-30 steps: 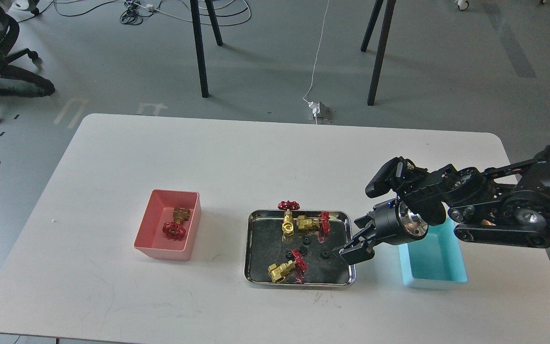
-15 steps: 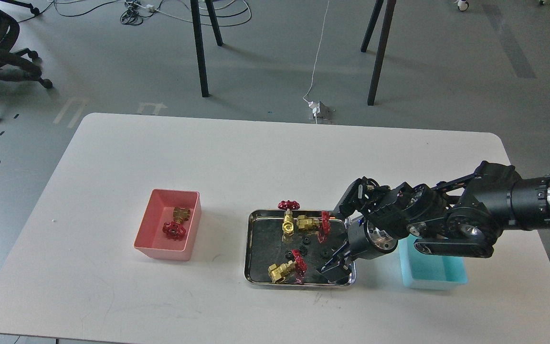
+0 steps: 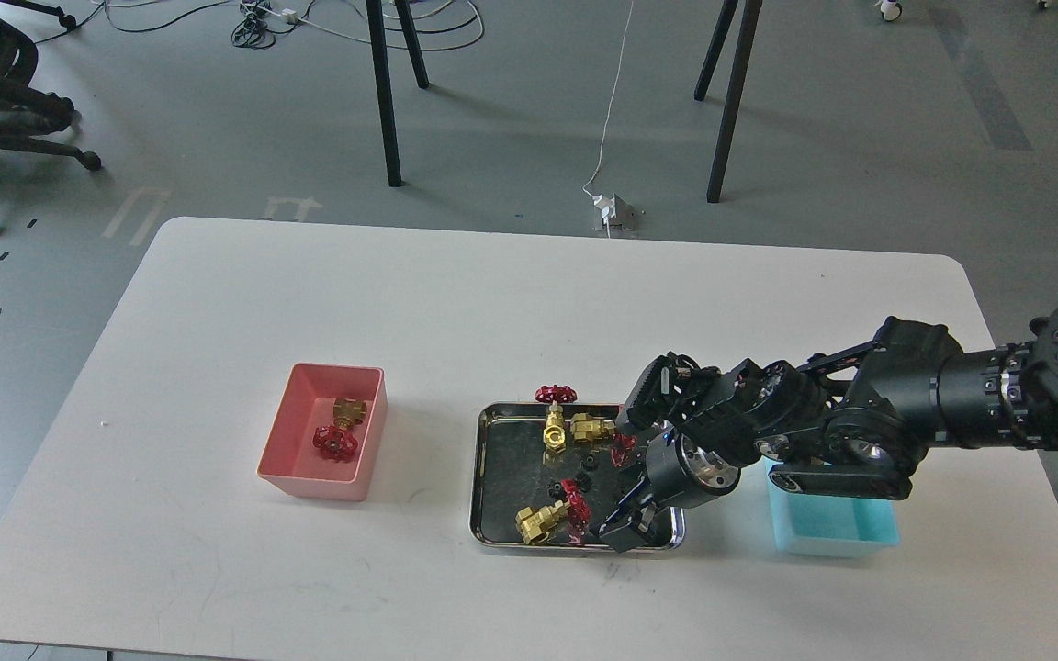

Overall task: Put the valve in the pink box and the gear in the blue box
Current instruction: 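Close the right hand on the dark gear in the tray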

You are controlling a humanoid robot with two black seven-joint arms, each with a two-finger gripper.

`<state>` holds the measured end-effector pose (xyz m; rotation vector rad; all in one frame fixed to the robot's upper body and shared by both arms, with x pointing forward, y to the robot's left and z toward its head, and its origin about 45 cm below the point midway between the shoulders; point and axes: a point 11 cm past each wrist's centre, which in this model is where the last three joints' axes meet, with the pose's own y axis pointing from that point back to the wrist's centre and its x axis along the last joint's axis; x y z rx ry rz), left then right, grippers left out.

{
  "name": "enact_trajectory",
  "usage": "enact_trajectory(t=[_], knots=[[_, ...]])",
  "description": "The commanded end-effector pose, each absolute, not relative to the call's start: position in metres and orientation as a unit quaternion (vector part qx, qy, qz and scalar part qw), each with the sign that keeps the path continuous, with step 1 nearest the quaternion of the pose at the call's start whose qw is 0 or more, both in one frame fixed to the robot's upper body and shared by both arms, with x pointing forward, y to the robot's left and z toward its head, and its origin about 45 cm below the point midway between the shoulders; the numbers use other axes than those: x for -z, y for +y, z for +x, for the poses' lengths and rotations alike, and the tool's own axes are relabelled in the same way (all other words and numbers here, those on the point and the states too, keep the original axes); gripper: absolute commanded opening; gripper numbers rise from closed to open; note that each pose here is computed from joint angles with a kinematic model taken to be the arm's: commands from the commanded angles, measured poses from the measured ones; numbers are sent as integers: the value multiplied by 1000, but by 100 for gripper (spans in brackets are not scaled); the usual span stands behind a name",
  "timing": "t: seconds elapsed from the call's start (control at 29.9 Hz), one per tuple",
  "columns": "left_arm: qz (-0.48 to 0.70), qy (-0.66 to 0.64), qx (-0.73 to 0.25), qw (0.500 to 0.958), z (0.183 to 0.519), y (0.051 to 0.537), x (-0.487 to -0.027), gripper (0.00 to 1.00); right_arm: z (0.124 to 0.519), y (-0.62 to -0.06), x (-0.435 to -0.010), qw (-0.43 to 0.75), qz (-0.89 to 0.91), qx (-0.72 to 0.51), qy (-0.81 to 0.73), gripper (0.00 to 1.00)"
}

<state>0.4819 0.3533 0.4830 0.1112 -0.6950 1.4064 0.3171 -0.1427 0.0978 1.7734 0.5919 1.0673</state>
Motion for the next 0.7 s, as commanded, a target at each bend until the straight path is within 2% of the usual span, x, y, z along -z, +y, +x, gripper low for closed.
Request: enact_trajectory(t=[0.0, 0.17, 0.67], knots=[[49, -313, -635, 705, 482, 354, -484, 99, 318, -146, -96, 479, 716, -442, 250, 83], [49, -313, -635, 704, 482, 354, -484, 99, 321, -146, -95, 483, 710, -447, 250, 81], [53, -320, -644, 692, 477, 370, -492, 99, 319, -134, -95, 481, 687, -466, 282, 66]])
